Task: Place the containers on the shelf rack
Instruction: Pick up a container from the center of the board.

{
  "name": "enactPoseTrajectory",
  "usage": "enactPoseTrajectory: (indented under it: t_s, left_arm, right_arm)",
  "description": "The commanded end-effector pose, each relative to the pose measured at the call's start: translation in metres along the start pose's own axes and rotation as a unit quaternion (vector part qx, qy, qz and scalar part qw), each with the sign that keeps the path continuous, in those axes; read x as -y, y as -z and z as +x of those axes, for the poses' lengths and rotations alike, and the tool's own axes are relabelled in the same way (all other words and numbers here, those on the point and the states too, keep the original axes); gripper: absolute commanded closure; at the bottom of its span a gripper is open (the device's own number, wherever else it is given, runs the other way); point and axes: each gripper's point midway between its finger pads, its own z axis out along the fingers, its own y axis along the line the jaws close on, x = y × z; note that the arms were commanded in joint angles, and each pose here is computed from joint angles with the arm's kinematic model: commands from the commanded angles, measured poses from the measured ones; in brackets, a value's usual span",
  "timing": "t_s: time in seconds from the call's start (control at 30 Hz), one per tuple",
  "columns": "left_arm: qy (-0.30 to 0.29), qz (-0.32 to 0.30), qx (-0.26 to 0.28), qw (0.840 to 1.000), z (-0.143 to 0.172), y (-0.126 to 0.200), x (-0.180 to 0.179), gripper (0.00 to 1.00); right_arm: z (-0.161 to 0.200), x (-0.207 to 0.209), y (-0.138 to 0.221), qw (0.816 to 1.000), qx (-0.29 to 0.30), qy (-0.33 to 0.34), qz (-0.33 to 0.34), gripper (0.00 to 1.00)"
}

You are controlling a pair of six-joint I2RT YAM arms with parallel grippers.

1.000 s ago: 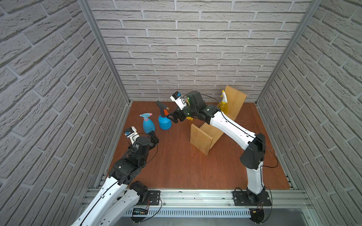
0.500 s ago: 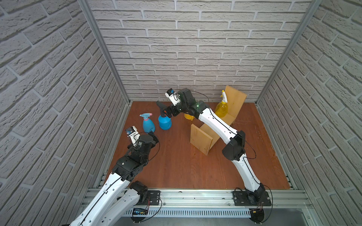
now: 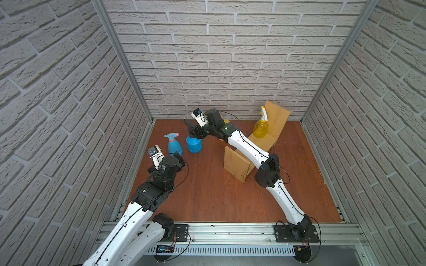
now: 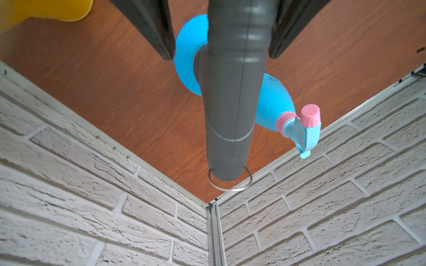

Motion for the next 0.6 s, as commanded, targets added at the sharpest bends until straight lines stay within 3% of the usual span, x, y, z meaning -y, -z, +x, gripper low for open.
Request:
enactPoseTrajectory:
  t_s: [0.0, 0.27, 0.57]
  left_arm:
    - [0.008, 0.009, 0.032, 0.999, -0.023, 0.009, 0.003, 0.02]
    - [0.006, 0.012, 0.033, 0.999, -0.027, 0.011, 0.004, 0.02]
    - [0.009, 0.017, 0.034, 0.999, -0.03, 0.015, 0.004, 0.02]
  right_arm:
    - [-0.035, -0.009, 0.006, 0.998, 0.062, 0.007, -0.017, 0.39]
    - [-0.039, -0.014, 0.009, 0.997, 0.067, 0.007, -0.03, 0.52]
    - [-0.049, -0.021, 0.024, 0.997, 0.066, 0.025, -0.037, 0.76]
